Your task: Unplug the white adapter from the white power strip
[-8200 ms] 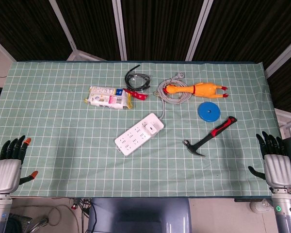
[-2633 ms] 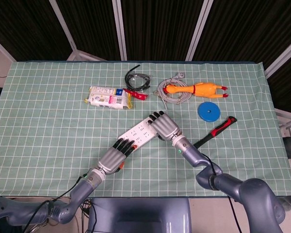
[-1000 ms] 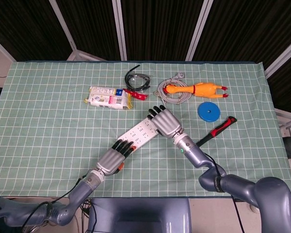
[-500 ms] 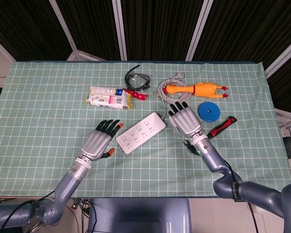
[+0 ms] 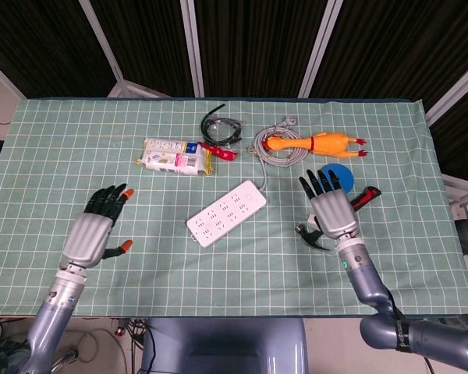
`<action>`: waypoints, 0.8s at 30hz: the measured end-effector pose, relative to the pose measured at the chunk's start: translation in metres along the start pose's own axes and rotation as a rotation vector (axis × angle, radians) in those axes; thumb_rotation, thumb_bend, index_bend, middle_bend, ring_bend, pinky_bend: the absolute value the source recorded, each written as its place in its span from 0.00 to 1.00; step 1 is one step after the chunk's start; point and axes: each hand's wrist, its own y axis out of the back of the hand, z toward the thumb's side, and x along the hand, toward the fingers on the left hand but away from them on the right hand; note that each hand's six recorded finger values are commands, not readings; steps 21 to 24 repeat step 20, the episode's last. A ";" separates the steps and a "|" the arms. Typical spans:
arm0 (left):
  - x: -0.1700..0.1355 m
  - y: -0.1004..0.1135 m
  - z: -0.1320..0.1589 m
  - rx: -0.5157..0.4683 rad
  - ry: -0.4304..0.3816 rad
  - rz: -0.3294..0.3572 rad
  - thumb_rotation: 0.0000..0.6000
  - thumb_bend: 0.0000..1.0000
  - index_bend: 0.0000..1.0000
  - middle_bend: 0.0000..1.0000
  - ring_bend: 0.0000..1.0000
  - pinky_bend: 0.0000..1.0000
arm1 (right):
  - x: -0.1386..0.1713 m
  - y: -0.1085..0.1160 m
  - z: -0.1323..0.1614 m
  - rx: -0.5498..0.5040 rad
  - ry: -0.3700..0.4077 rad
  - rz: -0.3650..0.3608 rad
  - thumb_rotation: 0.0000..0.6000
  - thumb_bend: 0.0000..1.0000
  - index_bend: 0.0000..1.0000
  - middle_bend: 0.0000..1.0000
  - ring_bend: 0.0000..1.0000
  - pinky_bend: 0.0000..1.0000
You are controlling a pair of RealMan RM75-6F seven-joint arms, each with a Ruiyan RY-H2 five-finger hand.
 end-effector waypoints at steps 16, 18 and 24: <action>-0.106 0.017 -0.104 0.093 0.176 0.087 1.00 0.03 0.00 0.00 0.00 0.00 | 0.166 -0.027 -0.086 -0.286 -0.103 -0.132 1.00 0.14 0.00 0.00 0.00 0.00; -0.116 0.018 -0.114 0.102 0.189 0.090 1.00 0.03 0.00 0.00 0.00 0.00 | 0.181 -0.028 -0.097 -0.290 -0.126 -0.140 1.00 0.14 0.00 0.00 0.00 0.00; -0.126 0.021 -0.124 0.108 0.203 0.098 1.00 0.03 0.00 0.00 0.00 0.00 | 0.191 -0.029 -0.109 -0.286 -0.147 -0.147 1.00 0.14 0.00 0.00 0.00 0.00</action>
